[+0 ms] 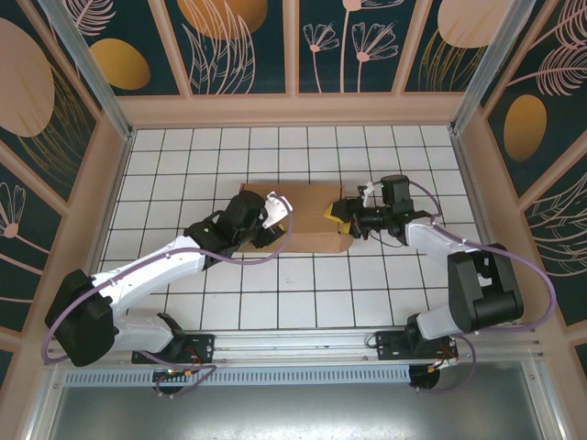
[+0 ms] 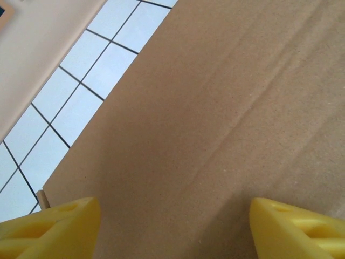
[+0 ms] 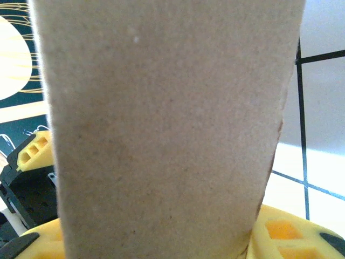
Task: Fold the paper box
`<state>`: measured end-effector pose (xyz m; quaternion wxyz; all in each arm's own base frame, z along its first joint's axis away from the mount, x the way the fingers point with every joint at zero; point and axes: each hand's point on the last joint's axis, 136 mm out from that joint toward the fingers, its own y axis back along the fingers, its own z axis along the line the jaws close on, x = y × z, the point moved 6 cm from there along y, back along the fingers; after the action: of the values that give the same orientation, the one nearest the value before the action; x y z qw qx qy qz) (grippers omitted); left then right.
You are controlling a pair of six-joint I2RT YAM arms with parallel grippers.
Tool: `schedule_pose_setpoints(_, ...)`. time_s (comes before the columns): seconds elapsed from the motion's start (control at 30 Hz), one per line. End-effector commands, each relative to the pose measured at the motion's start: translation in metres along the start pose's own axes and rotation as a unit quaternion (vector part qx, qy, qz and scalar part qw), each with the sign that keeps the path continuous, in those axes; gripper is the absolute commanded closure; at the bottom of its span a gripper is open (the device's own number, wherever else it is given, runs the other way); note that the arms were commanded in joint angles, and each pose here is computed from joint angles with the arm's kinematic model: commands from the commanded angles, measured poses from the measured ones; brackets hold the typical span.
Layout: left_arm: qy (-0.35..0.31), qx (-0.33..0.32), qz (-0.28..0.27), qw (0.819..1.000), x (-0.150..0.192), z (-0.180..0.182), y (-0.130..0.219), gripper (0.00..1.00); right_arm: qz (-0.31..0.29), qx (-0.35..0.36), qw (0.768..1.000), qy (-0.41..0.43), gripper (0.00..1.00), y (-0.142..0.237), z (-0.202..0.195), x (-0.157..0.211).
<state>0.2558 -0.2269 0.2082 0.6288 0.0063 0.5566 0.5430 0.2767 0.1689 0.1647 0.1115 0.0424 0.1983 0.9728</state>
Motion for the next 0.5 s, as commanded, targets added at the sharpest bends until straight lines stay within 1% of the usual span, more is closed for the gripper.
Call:
schedule_pose_setpoints(0.0, -0.035, 0.026, -0.014, 0.999, -0.003, -0.005, 0.011, 0.28, 0.006, -0.029, 0.999, 0.025, 0.57, 0.005, 0.018, 0.004)
schedule_pose_setpoints(0.1, -0.021, 0.060, -0.048, 0.997, -0.015, -0.009, 0.024, 0.28, -0.001, -0.010, 1.000, 0.029, 0.58, 0.006, 0.014, 0.002)
schedule_pose_setpoints(0.2, -0.017, 0.093, -0.062, 0.994, -0.017, -0.015, 0.032, 0.29, -0.010, -0.009, 1.000, 0.026, 0.58, 0.008, 0.013, -0.002)
schedule_pose_setpoints(0.3, -0.026, 0.117, -0.048, 0.992, -0.008, -0.022, 0.034, 0.29, -0.011, -0.020, 0.999, 0.023, 0.58, 0.009, 0.017, -0.003)
schedule_pose_setpoints(0.4, -0.042, 0.123, -0.029, 0.991, 0.003, -0.026, 0.032, 0.29, -0.005, -0.035, 0.999, 0.019, 0.58, 0.009, 0.022, -0.002)
schedule_pose_setpoints(0.47, -0.048, 0.120, -0.025, 0.991, 0.007, -0.026, 0.031, 0.27, -0.004, -0.039, 0.999, 0.015, 0.58, 0.010, 0.025, -0.001)
